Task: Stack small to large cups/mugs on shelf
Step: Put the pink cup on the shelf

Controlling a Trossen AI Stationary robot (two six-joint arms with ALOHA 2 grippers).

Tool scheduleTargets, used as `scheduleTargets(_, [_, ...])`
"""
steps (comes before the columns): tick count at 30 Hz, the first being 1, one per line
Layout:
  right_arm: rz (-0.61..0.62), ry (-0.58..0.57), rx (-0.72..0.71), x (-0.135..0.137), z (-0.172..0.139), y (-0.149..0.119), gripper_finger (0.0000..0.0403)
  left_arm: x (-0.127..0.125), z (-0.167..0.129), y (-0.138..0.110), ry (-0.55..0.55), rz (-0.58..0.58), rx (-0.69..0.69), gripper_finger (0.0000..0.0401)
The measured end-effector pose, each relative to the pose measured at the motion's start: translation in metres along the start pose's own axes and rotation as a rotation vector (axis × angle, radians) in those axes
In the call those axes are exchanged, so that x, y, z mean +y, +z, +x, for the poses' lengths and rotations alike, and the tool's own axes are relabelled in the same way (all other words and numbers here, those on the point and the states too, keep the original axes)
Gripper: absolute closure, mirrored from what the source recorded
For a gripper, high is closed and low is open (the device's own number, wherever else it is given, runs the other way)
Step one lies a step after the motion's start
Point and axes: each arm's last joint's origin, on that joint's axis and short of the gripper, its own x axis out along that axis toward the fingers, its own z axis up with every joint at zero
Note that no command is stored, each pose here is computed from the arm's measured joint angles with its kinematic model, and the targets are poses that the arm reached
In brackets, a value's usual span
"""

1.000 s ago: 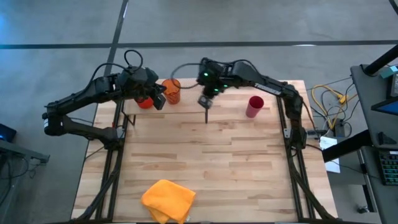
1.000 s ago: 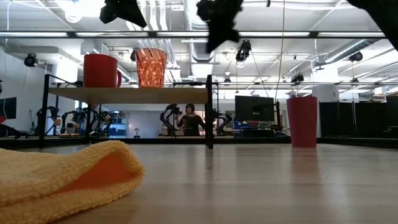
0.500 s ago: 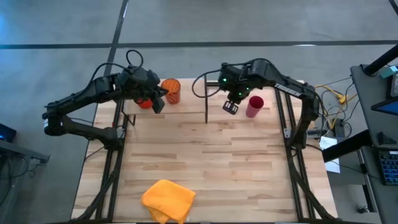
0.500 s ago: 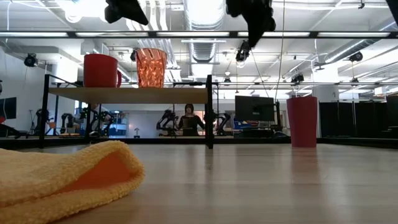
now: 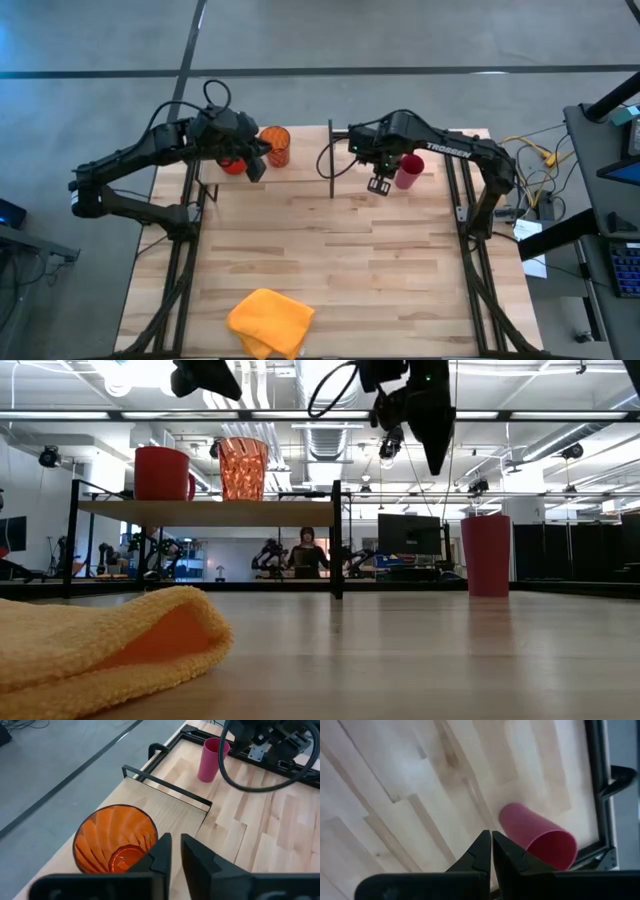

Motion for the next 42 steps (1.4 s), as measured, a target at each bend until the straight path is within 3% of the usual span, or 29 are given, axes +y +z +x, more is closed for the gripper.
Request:
scheduleTargets(7, [0.009,0.018,-0.007,-0.004,-0.004,-0.011,0.0393,0.000,0.000,0.000,0.000,-0.002,0.000,0.0298])
scheduleTargets(13, [0.026,0.022,-0.063,-0.008,-0.021,-0.026,0.0393,0.000,0.000,0.000,0.001,-0.002,0.000,0.0268])
scheduleTargets(16, [-0.009,-0.002,-0.087,-0.010,-0.027,-0.031,0.0393,0.000,0.000,0.000,0.001,-0.003,0.000,0.0266])
scheduleTargets(23, [-0.044,-0.175,-0.177,-0.020,-0.050,-0.047,0.0394,0.000,0.000,0.000,0.003,-0.007,0.000,0.0266])
scheduleTargets(37, [0.029,-0.171,-0.358,-0.028,-0.091,-0.057,0.0394,0.000,0.000,0.000,0.004,-0.064,-0.001,0.0266])
scheduleTargets(42, [0.002,-0.176,-0.426,-0.030,-0.104,-0.057,0.0394,0.000,0.000,0.000,0.003,-0.082,-0.001,0.0266])
